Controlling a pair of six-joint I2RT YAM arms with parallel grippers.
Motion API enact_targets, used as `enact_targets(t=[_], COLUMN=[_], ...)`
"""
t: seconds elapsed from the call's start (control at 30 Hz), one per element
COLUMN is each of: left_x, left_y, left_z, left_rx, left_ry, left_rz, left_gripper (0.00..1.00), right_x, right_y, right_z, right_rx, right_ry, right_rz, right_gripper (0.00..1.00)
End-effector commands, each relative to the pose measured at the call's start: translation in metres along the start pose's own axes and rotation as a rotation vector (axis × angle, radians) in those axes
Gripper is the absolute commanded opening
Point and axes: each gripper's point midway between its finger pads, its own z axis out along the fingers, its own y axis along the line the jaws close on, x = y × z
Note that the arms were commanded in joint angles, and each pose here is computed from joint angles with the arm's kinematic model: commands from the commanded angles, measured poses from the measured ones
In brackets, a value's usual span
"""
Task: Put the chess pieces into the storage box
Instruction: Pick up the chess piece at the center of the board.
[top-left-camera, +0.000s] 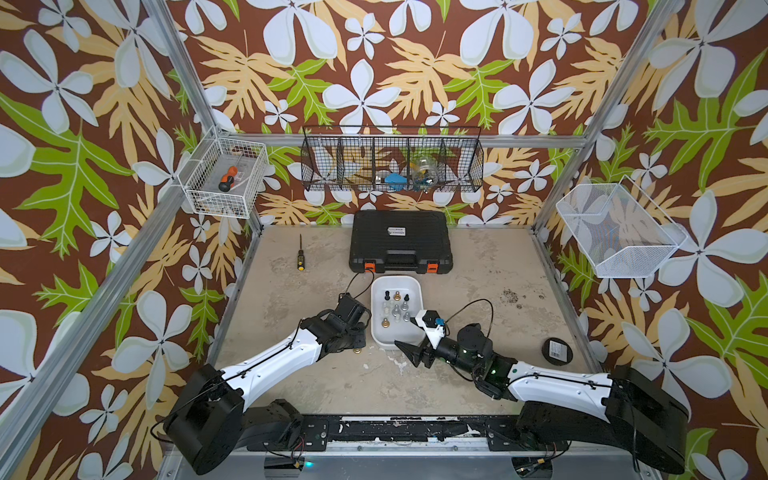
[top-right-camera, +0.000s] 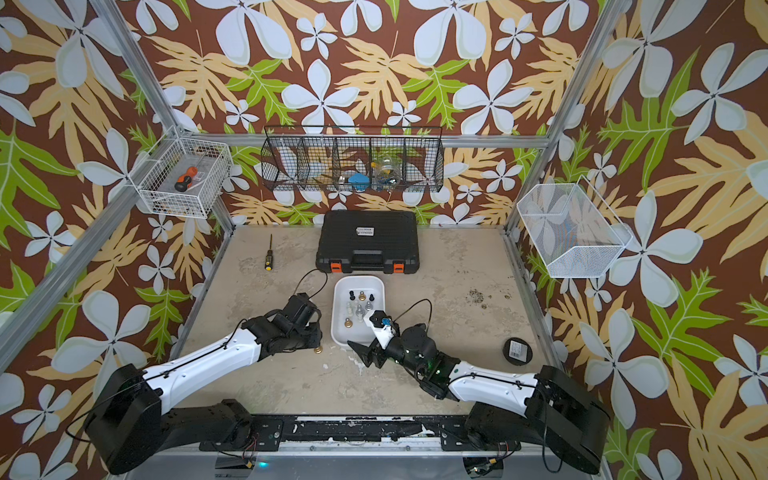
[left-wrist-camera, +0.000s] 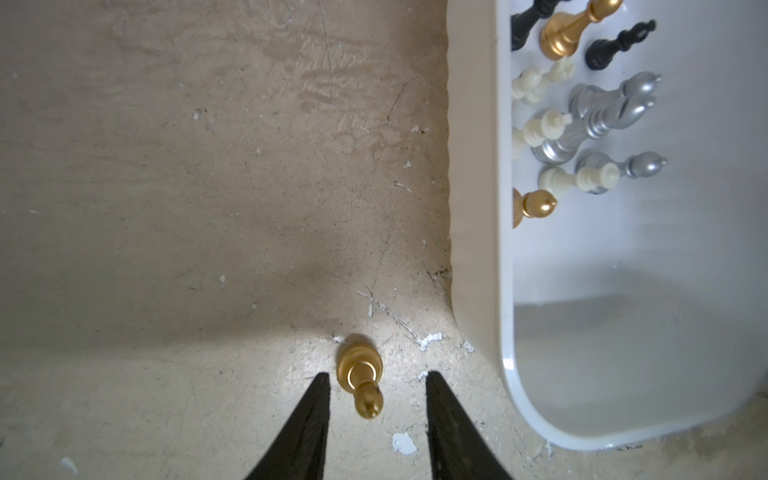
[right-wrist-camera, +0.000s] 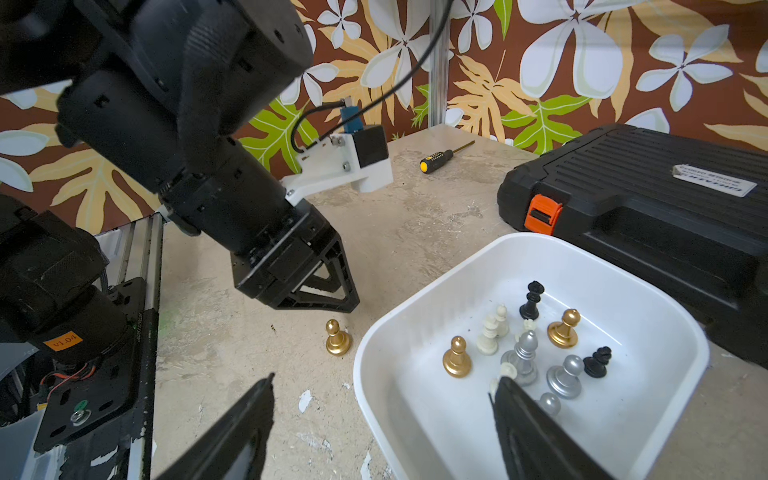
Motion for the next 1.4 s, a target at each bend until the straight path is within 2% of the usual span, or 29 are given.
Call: enact_targets(t=[0.0,0.27,0.6,0.7,0.77,1.07,1.17,1.37], left_x=[0.002,0.012,0.018,0.018,0.018,0.011,0.000,-0.035], left_y=[0.003,0.007,0.009,0.010,0.010,0.009,0.008,-0.004], left_z=[0.006,0.017,0.025,0.026,0.025,0.014,0.002,-0.028], left_rx=[-0.027,-0.054,-0.069,-0.074,-0.077,-0.073,-0.081,-0.096], left_ry=[0.001,0.030,0.044,0.042,0.041,0.016,-0.021,-0.096], left_rz=[0.002,0.030,0.046,0.054,0.058,0.053,0.051,0.071], left_gripper=[0.39,0.36,0.24,0.23,0.18,0.10,0.10,0.10], right_x=[-0.008,-0.007,-0.007,-0.008,-0.008,-0.008,-0.014,-0.013], right_y=[0.000,-0.002,-0.003,-0.003,-0.003,-0.006,-0.015,-0.086], right_z=[0.000,0.000,0.001,0.001,0.001,0.000,-0.008,-0.042], right_rx=[0.002,0.012,0.018,0.019,0.019,0.039,0.096,0.441], right_ry=[-0.025,-0.021,-0.019,-0.020,-0.020,-0.025,-0.057,-0.108], right_rz=[-0.008,-0.011,-0.008,-0.007,-0.007,-0.001,0.012,0.125], right_gripper=[0.83,0.83,0.83,0.83,0.83,0.83,0.83,0.84])
